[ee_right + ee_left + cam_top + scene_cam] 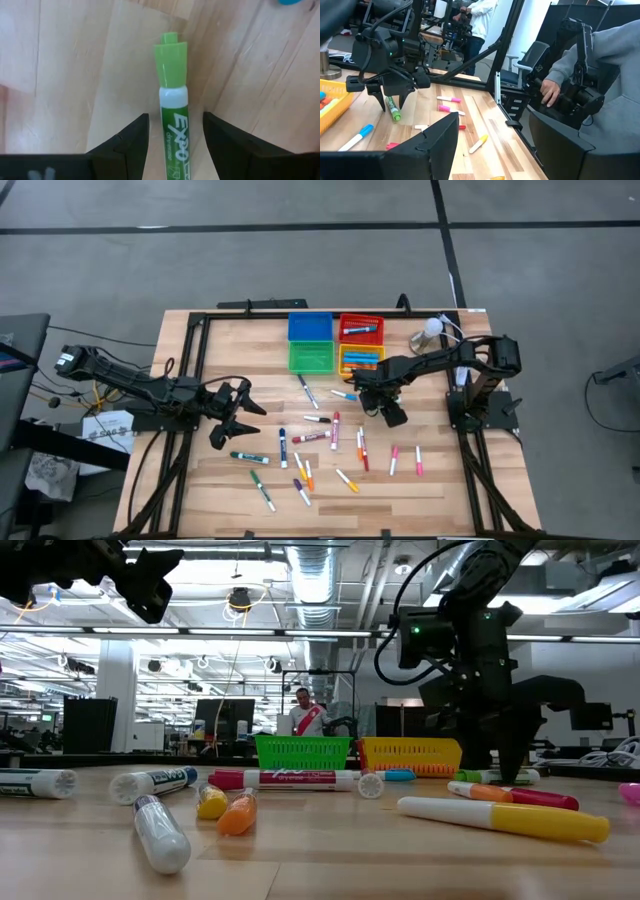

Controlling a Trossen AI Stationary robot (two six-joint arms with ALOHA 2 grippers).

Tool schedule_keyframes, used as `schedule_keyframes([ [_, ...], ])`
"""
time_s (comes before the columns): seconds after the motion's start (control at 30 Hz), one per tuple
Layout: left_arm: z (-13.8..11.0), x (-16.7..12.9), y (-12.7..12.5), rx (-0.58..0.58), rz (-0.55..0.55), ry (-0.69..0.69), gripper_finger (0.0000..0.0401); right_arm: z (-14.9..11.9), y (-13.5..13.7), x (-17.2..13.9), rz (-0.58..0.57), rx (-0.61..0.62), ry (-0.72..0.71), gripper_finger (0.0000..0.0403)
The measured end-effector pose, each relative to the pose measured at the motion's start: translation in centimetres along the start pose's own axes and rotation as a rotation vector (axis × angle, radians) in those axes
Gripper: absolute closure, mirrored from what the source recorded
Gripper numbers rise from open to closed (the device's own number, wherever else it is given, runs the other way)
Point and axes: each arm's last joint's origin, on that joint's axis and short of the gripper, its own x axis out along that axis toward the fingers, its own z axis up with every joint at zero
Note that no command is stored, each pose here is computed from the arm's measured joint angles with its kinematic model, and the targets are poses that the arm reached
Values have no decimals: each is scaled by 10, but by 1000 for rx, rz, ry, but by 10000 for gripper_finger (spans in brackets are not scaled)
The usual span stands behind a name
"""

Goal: Pick & Place Markers
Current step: Put the green marker pen into the red bin

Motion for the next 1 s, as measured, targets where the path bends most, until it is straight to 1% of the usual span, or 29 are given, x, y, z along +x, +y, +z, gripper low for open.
schedule_keyframes([
  [0.3,0,0,0,0,1,3,159,0,0,0,-18,-2,9,235],
  [0.6,-1,0,0,0,2,7,159,0,0,0,-20,-1,3,258],
  [0.73,-1,0,0,0,2,7,159,1,-1,0,-23,16,0,279],
  [1.0,-1,0,0,0,2,7,159,1,-1,0,-24,62,-2,336],
])
